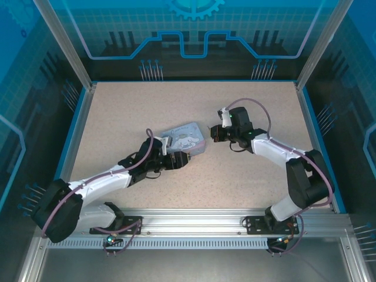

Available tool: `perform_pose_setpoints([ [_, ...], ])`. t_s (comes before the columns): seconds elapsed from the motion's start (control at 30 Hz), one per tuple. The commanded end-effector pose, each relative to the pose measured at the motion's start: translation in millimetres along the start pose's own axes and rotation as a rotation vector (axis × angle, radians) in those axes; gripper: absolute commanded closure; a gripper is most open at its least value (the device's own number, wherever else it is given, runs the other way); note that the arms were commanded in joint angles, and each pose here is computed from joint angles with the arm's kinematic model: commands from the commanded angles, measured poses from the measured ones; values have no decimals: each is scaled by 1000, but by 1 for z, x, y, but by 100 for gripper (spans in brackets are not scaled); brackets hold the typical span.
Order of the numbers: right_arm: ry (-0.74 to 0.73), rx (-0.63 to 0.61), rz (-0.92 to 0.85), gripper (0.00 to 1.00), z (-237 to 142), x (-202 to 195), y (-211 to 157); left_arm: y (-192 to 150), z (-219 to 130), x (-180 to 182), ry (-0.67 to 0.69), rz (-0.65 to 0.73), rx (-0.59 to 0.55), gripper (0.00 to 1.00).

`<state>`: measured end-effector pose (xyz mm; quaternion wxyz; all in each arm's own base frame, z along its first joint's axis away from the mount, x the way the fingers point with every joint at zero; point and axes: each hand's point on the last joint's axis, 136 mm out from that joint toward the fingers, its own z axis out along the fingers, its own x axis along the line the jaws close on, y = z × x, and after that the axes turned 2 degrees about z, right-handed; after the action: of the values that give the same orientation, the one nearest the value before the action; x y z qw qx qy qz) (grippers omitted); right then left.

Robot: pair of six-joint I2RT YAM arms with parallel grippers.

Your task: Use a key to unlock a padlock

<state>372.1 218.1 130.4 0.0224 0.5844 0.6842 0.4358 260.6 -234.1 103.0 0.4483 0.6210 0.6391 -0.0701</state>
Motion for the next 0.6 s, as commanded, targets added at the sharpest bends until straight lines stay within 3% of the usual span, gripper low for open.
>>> perform_pose_setpoints([
  [0.0,26,-6,-15,100,5,18,0,1,6,-9,-73,-73,-51,19],
  [0.33,141,58,21,100,42,57,-8,-7,32,-1,-118,-171,-104,15],
  [0.57,176,122,70,100,53,64,-16,-7,39,14,-27,-145,-150,14],
])
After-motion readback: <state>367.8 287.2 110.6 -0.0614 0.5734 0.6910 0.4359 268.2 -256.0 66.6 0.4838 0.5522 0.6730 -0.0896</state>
